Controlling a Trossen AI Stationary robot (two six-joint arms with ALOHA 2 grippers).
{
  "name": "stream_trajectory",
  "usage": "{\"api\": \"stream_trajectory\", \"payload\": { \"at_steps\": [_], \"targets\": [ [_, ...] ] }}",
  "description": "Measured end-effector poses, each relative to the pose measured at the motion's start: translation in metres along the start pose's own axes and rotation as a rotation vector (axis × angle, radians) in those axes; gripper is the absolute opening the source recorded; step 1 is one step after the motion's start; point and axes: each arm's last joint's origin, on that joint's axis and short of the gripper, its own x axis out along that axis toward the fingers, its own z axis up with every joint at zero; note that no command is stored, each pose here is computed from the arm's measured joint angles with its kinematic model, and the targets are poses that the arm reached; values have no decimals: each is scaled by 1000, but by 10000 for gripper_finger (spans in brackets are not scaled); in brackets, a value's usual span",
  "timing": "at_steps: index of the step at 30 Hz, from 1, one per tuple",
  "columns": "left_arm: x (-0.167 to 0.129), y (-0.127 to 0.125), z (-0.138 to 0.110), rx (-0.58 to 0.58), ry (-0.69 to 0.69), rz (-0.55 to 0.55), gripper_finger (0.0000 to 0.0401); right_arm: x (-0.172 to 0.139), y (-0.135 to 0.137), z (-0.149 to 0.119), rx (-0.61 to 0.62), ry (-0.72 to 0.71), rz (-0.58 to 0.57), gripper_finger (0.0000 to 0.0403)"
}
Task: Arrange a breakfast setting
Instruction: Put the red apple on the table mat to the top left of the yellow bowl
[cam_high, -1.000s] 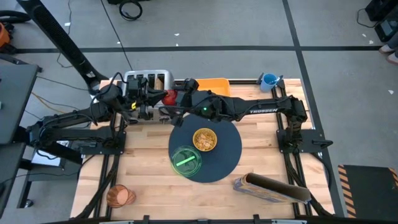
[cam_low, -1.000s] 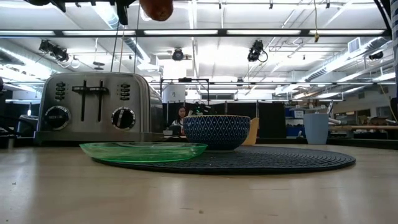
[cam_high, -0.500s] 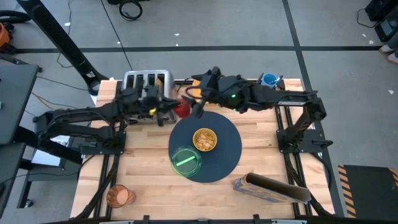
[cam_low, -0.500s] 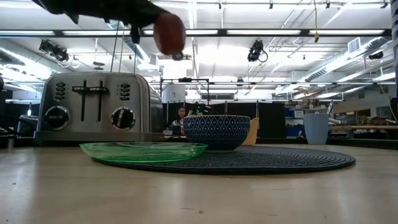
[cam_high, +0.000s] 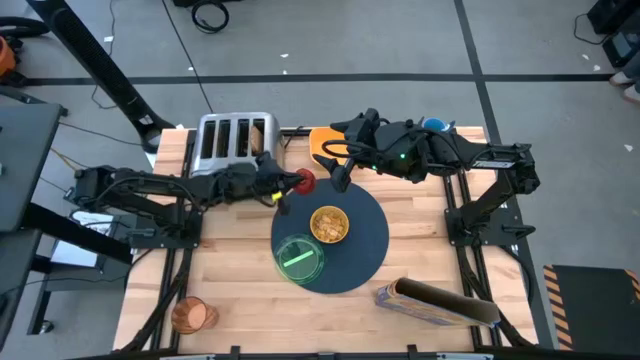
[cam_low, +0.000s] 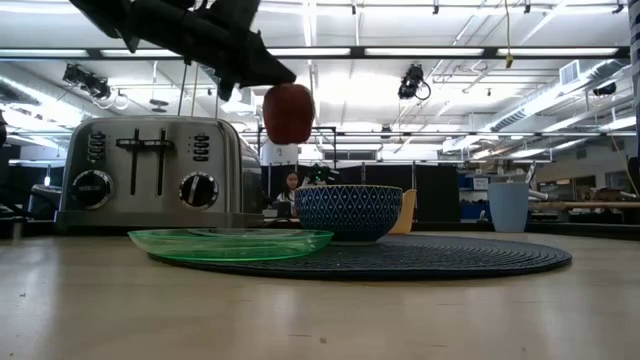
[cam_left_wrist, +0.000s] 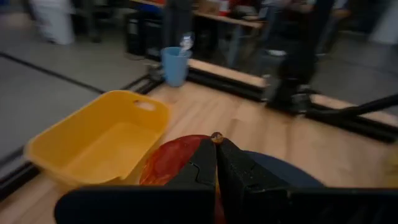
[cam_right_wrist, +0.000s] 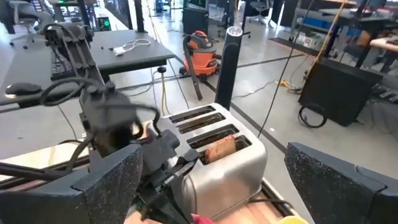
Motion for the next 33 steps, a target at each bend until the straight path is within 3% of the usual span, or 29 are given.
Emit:
{"api": "stream_trajectory", "payload": {
  "at_steps": [8,16,23,33],
  "targets": [
    [3,-36,-26,4,-32,245,6,3,1,-5,22,38,0,395],
    [15,-63,-62,-7,-86,418,6,3,1,-5,65,38,0,395],
    [25,-72,-94,-13,-90,507,6,3,1,-6,108,41,-2,395],
    [42,-71,-124,-33,-89,522,6,3,1,-6,156,44,-3,395]
  ]
}}
